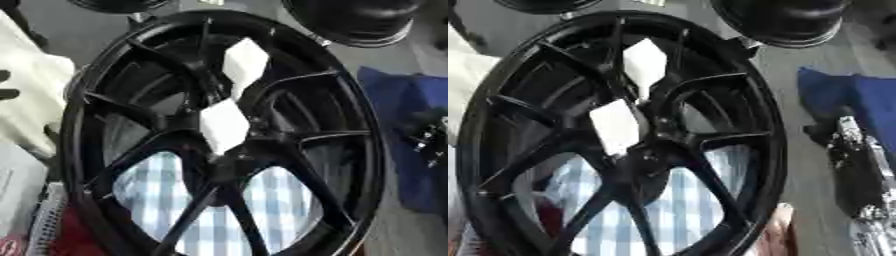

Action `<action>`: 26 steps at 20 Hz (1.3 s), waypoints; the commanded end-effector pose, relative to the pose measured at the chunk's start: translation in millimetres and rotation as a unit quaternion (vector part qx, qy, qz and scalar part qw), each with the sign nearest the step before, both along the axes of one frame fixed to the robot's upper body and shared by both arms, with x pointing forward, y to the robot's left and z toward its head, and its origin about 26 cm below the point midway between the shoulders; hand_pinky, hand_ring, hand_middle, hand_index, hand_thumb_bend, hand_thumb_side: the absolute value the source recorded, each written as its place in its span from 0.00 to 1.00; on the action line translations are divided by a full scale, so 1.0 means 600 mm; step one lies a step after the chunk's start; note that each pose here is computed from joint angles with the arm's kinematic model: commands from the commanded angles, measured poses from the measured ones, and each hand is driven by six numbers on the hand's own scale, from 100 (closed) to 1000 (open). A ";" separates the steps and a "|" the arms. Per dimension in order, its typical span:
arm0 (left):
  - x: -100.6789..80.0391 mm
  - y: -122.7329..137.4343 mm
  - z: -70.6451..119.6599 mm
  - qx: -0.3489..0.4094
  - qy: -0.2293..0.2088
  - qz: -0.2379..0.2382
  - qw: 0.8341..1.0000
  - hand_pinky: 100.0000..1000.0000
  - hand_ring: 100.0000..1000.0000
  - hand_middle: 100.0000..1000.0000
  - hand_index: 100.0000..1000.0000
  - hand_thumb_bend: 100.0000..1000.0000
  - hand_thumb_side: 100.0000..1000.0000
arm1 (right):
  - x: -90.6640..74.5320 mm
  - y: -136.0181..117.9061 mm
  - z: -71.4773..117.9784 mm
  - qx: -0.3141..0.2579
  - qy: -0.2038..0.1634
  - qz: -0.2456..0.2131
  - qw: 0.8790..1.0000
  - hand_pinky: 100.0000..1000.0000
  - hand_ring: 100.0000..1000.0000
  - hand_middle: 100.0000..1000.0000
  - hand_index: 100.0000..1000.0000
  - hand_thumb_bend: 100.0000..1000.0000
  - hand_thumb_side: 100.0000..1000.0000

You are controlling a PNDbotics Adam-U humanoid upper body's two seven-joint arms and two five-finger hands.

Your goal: Pull the pin out of the wheel hub.

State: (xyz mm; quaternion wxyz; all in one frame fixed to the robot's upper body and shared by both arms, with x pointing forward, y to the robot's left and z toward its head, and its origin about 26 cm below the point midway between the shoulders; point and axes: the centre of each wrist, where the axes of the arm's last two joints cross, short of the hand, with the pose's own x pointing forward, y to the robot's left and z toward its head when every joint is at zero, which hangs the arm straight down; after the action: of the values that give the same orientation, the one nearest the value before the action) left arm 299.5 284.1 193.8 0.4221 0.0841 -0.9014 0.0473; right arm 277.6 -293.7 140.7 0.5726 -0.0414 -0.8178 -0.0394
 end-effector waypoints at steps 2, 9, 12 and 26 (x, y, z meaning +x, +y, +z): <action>-0.005 0.000 0.014 0.008 -0.015 -0.002 1.000 0.59 0.67 0.61 0.71 0.01 0.75 | -0.004 -0.001 0.013 -0.009 -0.014 0.001 1.000 0.87 0.71 0.47 0.62 0.00 0.70; -0.005 0.001 0.013 0.009 -0.013 -0.002 1.000 0.60 0.67 0.61 0.71 0.01 0.74 | 0.002 -0.017 0.041 -0.056 -0.055 0.017 0.997 0.87 0.72 0.48 0.63 0.00 0.47; -0.006 0.001 0.012 0.011 -0.010 -0.002 1.000 0.60 0.67 0.61 0.71 0.02 0.74 | 0.006 -0.033 0.072 -0.108 -0.096 0.037 0.989 0.87 0.72 0.49 0.64 0.00 0.44; -0.009 0.006 0.004 0.021 0.004 0.000 1.000 0.60 0.67 0.61 0.71 0.01 0.74 | 0.009 -0.059 0.299 -0.420 -0.212 0.136 0.872 0.85 0.75 0.59 0.72 0.00 0.26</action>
State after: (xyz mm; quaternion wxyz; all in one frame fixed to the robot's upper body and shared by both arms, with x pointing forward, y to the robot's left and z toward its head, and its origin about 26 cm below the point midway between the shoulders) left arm 297.2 286.7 188.7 0.4355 0.0889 -0.8949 0.0398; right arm 290.3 -328.7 303.2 0.3302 -0.1324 -0.8715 0.3374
